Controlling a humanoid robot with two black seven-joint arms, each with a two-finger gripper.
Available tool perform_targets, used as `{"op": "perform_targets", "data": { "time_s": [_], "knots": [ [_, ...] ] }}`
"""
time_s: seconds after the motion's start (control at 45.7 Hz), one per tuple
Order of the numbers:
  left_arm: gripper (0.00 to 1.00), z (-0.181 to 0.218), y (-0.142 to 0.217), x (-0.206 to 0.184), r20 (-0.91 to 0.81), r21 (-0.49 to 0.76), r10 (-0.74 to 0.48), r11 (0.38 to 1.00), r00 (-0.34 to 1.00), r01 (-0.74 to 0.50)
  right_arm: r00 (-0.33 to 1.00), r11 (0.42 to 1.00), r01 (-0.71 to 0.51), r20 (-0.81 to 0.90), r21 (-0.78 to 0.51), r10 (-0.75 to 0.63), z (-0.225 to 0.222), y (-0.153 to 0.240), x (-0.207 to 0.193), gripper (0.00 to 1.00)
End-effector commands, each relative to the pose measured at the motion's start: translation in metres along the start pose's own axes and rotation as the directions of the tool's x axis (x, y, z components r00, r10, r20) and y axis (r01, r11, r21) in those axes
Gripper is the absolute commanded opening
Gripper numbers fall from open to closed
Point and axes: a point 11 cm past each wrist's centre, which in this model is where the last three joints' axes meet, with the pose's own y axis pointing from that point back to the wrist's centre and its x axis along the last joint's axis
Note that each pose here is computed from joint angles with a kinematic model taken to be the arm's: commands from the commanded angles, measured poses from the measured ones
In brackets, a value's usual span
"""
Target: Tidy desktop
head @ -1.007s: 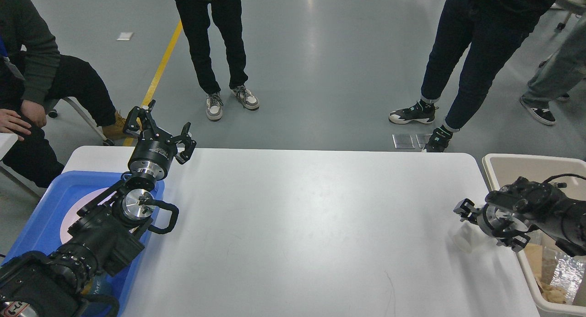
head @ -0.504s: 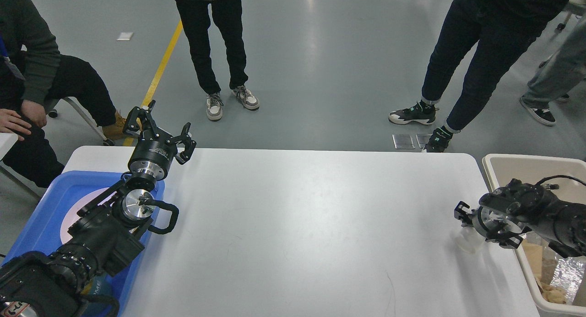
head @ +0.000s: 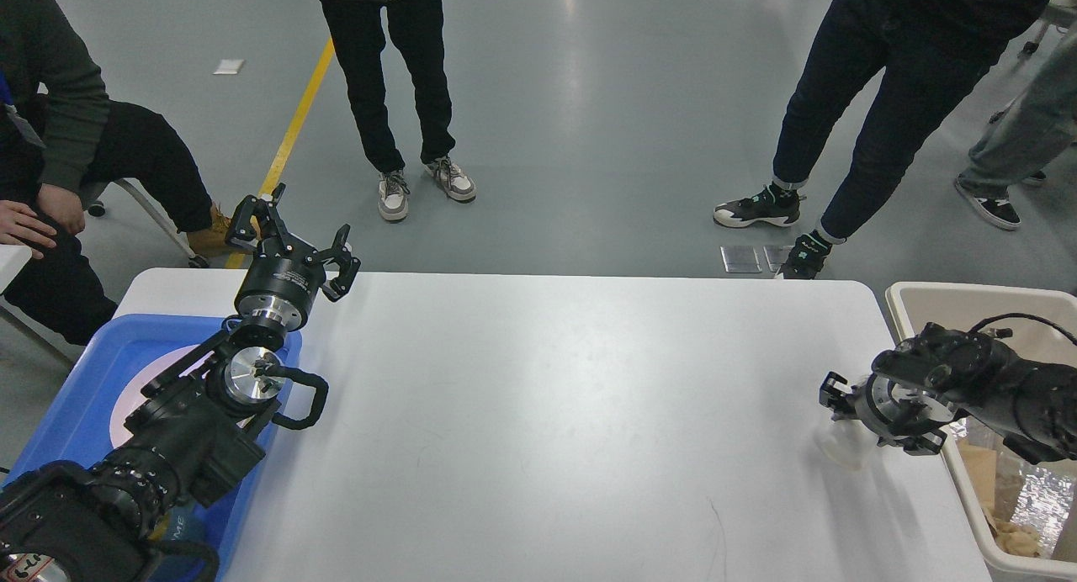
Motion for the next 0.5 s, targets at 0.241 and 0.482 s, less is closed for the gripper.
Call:
{"op": "perform_targets", "data": {
  "time_s": [0.241, 0.482],
  "knots": [
    [0.96, 0.0, 0.0, 0.001, 0.0, 0.001, 0.001, 1.0, 1.0, -0.001, 0.996, 0.997, 0.074, -0.042, 0.026, -0.073, -0.001, 0.035, 0.026, 0.53],
    [0.96, 0.0, 0.0, 0.0, 0.0, 0.0, 0.0, 1.0, 1.0, 0.0, 0.981, 0.98, 0.183, -0.074, 0.08, -0.178, 0.02, 0.109, 0.069, 0.53]
  ]
}}
